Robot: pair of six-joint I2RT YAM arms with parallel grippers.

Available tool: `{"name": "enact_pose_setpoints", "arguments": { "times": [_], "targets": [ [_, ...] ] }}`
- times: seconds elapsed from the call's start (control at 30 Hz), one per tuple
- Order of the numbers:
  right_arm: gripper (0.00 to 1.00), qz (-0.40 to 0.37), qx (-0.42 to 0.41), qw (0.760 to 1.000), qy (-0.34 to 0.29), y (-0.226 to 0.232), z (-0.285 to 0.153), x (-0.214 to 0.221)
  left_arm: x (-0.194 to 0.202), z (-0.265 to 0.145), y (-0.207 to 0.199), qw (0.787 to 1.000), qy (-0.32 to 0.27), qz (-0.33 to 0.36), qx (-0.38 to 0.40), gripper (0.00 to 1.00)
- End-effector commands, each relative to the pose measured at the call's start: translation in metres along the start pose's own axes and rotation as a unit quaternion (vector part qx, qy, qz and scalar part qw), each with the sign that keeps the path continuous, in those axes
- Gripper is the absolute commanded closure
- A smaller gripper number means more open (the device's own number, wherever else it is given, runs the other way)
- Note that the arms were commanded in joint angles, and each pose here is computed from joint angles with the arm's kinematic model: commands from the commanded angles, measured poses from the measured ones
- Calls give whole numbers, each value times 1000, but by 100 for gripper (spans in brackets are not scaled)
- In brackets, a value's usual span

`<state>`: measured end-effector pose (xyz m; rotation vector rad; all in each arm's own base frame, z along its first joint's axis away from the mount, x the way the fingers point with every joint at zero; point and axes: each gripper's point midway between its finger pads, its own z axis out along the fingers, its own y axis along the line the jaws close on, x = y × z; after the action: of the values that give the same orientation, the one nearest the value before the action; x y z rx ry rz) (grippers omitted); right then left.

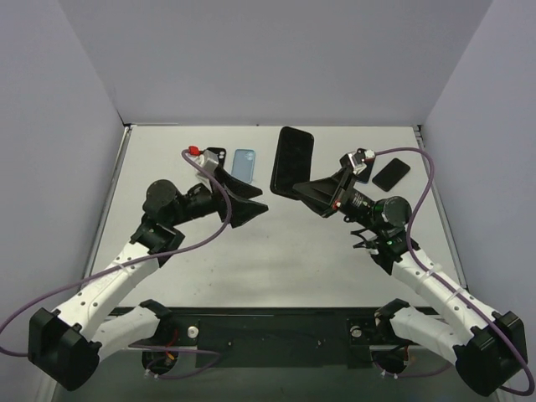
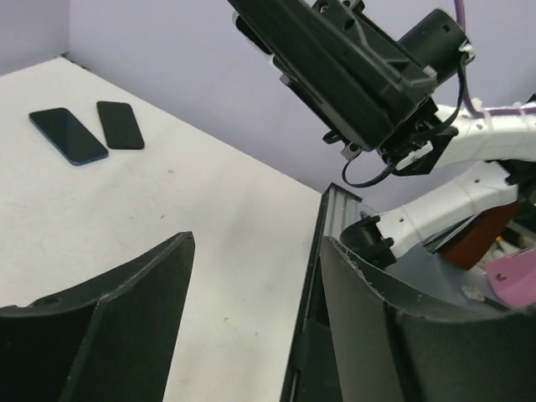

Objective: Take the phone out of the phone case
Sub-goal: Remove the phone case from the phone.

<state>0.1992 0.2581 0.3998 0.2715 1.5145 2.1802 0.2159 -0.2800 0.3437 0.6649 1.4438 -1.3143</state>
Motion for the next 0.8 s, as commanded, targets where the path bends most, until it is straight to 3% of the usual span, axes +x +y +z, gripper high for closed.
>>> {"name": "enact_pose_setpoints", "arguments": {
  "times": [0.0, 0.17, 0.43, 0.77],
  "targets": [
    [100, -81, -49, 995, 16, 37, -4, 11, -33, -9, -40, 990, -67, -70, 98, 21],
    [100, -82, -48, 995, 16, 34, -5, 11, -55, -12, -40, 975, -119, -156, 100, 20],
    [100, -86, -42, 995, 17, 30, -4, 11, -67, 4, -37, 964, -135, -210, 95, 18],
    [100, -88, -45, 995, 18, 33, -6, 14, -62, 16, -38, 960, -126, -224, 111, 34]
  ]
}}
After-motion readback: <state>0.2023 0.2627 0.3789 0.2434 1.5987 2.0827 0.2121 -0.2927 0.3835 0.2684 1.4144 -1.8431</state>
